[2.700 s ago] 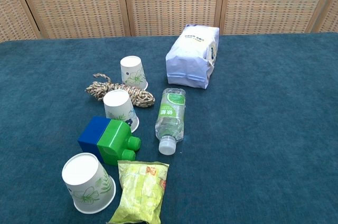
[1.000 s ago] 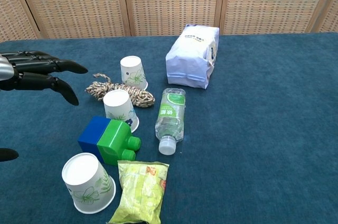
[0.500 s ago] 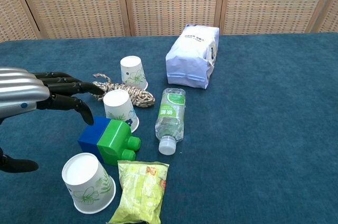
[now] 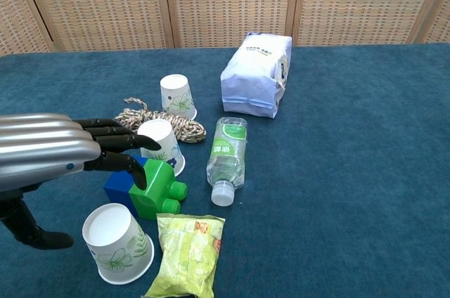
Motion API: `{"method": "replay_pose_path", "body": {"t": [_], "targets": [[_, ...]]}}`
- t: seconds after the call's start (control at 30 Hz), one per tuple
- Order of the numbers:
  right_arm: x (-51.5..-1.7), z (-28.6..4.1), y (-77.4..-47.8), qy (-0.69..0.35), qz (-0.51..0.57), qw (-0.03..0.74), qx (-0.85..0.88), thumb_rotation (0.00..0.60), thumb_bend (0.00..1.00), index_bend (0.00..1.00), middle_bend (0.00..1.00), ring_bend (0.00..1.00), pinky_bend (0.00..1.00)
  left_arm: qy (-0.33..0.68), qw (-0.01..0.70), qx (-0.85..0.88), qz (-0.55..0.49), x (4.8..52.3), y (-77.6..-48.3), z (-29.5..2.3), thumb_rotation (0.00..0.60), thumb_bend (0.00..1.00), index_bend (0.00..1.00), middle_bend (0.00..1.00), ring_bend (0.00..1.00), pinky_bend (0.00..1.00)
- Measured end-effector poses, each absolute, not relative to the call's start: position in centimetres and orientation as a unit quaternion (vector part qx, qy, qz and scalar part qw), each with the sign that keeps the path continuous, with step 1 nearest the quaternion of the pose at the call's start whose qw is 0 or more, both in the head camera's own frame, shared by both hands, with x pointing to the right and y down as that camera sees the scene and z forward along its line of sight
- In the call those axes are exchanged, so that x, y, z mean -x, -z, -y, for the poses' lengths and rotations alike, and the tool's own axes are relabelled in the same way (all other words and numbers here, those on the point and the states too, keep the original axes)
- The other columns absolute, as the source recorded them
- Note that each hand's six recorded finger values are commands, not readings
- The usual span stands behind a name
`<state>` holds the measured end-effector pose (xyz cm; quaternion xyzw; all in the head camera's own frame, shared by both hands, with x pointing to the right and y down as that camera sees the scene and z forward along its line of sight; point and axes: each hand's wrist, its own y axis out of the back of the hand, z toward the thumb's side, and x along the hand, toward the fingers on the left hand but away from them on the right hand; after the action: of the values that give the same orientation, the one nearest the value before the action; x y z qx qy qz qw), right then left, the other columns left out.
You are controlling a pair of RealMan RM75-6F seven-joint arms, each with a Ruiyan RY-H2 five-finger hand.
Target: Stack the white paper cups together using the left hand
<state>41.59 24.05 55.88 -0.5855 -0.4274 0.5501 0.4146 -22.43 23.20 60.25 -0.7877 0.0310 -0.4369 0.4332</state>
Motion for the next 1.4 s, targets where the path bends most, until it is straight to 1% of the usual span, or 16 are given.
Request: {"method": "replay_pose_path", "body": {"t": [0.6, 0.77, 0.87, 0.93, 1.07, 1.27, 1.4], "targets": [[-41.7, -24.0, -55.7, -0.548, 0.431, 0.416, 0.584, 0.6, 0.05, 0.0, 0.0, 0.0, 0.0, 0.452, 0.43, 0.782, -0.018, 21.9, -61.7, -23.5, 0.6, 0.24, 0.25, 0.0, 0.0, 0.0], [-41.6, -24.0, -55.6, -0.546, 0.432, 0.417, 0.584, 0.6, 0.05, 0.0, 0.0, 0.0, 0.0, 0.456, 0.429, 0.78, -0.017, 21.8, -62.1, -23.5, 0.6, 0.24, 0.31, 0.0, 0.0, 0.0], [-41.6, -24.0, -55.5, -0.543, 0.434, 0.419, 0.584, 0.6, 0.05, 0.0, 0.0, 0.0, 0.0, 0.458, 0.429, 0.778, -0.02, 21.8, -62.1, -23.4, 0.6, 0.24, 0.38, 0.0, 0.0, 0.0], [-41.6, -23.9, -55.5, -0.542, 0.434, 0.419, 0.585, 0.6, 0.05, 0.0, 0.0, 0.0, 0.0, 0.458, 0.429, 0.778, -0.022, 21.8, -62.1, -23.4, 0.6, 0.24, 0.41, 0.0, 0.0, 0.0], [-41.5, -24.0, -55.5, -0.542, 0.434, 0.42, 0.585, 0.6, 0.05, 0.0, 0.0, 0.0, 0.0, 0.456, 0.429, 0.779, -0.028, 21.7, -61.9, -23.2, 0.6, 0.24, 0.43, 0.0, 0.0, 0.0], [-41.5, -24.0, -55.5, -0.541, 0.434, 0.42, 0.585, 0.6, 0.05, 0.0, 0.0, 0.0, 0.0, 0.452, 0.43, 0.781, -0.039, 21.7, -61.3, -22.7, 0.6, 0.24, 0.44, 0.0, 0.0, 0.0], [-41.5, -24.0, -55.5, -0.542, 0.434, 0.419, 0.585, 0.6, 0.05, 0.0, 0.0, 0.0, 0.0, 0.448, 0.428, 0.783, -0.059, 21.8, -60.3, -21.7, 0.6, 0.24, 0.44, 0.0, 0.0, 0.0]]}}
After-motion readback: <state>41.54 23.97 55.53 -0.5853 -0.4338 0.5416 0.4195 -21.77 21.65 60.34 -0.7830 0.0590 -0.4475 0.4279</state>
